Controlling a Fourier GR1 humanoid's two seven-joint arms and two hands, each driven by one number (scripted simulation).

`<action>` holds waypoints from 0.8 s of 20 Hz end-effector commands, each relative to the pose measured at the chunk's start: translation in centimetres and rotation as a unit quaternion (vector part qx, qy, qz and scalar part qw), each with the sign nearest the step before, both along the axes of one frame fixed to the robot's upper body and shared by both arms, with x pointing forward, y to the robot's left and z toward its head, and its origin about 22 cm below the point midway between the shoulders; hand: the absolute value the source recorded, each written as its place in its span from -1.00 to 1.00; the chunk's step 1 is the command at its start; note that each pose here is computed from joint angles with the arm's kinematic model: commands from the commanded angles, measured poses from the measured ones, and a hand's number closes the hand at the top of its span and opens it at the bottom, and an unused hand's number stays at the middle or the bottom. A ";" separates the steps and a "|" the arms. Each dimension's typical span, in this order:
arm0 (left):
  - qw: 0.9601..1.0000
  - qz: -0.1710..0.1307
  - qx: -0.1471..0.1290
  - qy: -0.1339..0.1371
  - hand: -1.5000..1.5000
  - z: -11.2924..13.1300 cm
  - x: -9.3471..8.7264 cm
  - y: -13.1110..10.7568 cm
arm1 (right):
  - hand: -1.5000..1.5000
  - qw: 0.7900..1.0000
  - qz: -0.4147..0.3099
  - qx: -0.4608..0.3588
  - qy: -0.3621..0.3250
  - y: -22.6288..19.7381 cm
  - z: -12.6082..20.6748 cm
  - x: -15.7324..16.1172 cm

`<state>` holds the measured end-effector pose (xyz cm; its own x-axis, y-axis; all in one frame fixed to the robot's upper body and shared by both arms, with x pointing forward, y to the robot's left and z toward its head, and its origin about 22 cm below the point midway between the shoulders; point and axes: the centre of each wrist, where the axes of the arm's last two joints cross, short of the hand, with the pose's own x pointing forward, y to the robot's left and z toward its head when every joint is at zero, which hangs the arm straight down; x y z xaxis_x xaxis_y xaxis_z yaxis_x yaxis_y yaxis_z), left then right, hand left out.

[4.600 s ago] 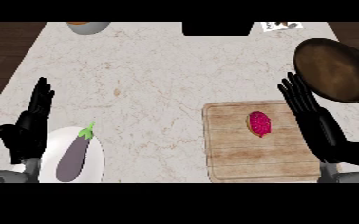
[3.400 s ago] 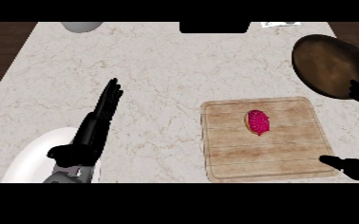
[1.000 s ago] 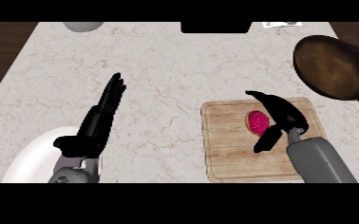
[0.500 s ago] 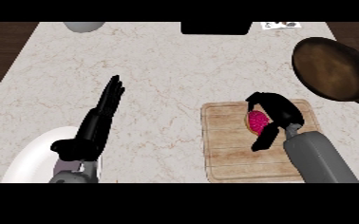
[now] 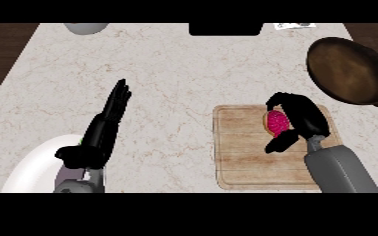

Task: Pick the cupcake from the cutting board and place it in the pan

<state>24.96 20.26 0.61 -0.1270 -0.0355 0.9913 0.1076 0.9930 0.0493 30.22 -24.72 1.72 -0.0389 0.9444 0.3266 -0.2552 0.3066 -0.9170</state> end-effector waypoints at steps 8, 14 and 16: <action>1.000 -0.009 -0.004 0.000 0.00 0.4 -2.4 1.1 | 1.00 0.987 0.015 -0.008 -0.161 -1.3 3.6 -5.0; 1.000 0.005 -0.003 -0.004 0.00 -0.4 -0.9 -0.6 | 1.00 0.969 -0.033 0.076 -0.235 -2.0 7.4 -6.4; 1.000 0.007 -0.004 0.003 0.00 -1.0 -0.4 0.7 | 1.00 0.966 -0.050 0.091 -0.236 -4.7 8.9 -6.3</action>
